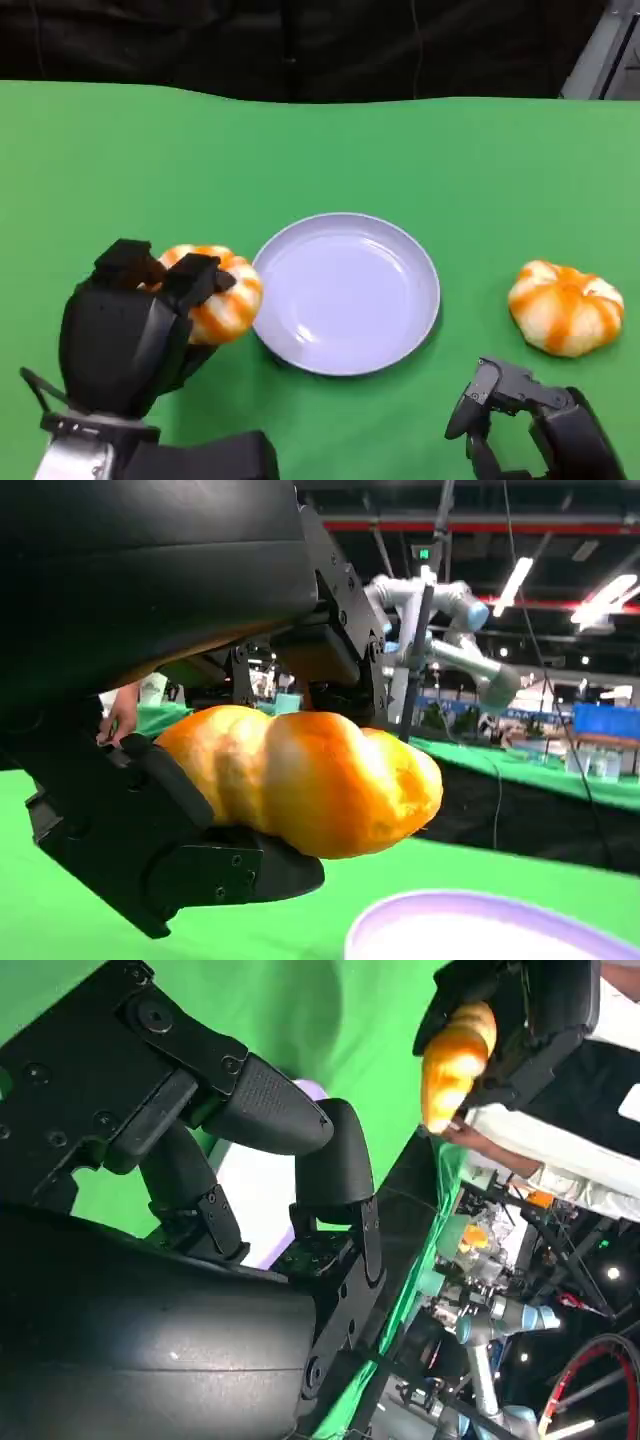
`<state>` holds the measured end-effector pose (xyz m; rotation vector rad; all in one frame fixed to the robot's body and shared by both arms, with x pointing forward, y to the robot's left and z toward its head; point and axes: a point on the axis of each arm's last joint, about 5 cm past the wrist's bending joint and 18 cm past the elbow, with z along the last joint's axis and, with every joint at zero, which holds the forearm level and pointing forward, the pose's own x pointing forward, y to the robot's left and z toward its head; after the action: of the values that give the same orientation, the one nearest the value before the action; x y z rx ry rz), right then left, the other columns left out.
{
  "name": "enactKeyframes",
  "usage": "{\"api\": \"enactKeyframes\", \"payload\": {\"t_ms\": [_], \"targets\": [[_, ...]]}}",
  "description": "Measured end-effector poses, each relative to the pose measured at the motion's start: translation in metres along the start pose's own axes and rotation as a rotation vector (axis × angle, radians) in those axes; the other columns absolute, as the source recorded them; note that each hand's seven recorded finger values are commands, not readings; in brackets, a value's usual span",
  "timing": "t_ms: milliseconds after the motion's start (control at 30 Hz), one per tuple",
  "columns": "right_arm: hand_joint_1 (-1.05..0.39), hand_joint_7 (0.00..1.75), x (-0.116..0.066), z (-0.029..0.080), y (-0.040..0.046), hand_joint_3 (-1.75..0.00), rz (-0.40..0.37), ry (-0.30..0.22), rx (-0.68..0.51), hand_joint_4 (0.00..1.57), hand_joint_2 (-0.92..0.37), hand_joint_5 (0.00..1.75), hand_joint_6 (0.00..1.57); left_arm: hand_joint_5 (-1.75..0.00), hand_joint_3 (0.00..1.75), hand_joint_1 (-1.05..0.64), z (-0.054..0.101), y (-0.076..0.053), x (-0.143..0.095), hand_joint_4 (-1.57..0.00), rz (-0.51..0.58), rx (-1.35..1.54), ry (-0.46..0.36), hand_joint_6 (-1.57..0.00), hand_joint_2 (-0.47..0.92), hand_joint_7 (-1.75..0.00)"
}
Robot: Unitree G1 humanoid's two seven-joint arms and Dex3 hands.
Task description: Grasp the bread from the table and place it into the plate.
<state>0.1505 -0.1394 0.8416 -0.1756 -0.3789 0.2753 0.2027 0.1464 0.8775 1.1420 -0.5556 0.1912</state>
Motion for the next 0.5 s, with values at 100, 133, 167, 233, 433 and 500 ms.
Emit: {"api": "enactKeyframes", "payload": {"t_ms": [100, 133, 167, 233, 433, 500], "targets": [[-0.49, 1.58, 0.0, 0.0, -0.0001, -1.48, -0.002, 0.0, 0.002, 0.77, -0.36, 1.75, 0.71, -1.46, 1.06, -0.15, 0.005, -0.002, 0.005, -0.97, 0.003, -0.013, -0.007, -1.01, 0.39, -0.92], [-0.49, 1.58, 0.0, 0.0, -0.0001, -1.49, -0.001, 0.0, 0.002, 0.77, -0.36, 1.75, 0.71, -1.46, 1.07, -0.15, 0.006, -0.002, 0.007, -0.98, 0.005, -0.018, -0.011, -1.03, 0.38, -0.91], [-0.49, 1.58, 0.0, 0.0, -0.0001, -1.49, -0.001, 0.0, 0.002, 0.77, -0.36, 1.75, 0.71, -1.46, 1.08, -0.15, 0.007, -0.003, 0.009, -0.99, 0.007, -0.02, -0.014, -1.04, 0.37, -0.92], [-0.48, 1.58, 0.0, 0.0, -0.0003, -1.49, -0.001, 0.0, 0.001, 0.77, -0.36, 1.75, 0.71, -1.46, 1.11, -0.16, 0.008, -0.005, 0.012, -0.98, 0.005, -0.026, -0.021, -1.02, 0.36, -0.95], [-0.49, 1.58, 0.0, 0.0, -0.0003, -1.48, -0.001, 0.0, 0.002, 0.77, -0.36, 1.75, 0.71, -1.49, 1.08, -0.19, 0.013, -0.011, 0.02, -0.95, -0.003, -0.045, -0.038, -0.98, 0.39, -0.99], [-0.49, 1.58, 0.0, 0.0, -0.0003, -1.48, -0.001, 0.0, 0.002, 0.77, -0.36, 1.75, 0.71, -1.5, 1.07, -0.2, 0.014, -0.013, 0.022, -0.94, -0.005, -0.048, -0.041, -0.96, 0.4, -1.0]]}}
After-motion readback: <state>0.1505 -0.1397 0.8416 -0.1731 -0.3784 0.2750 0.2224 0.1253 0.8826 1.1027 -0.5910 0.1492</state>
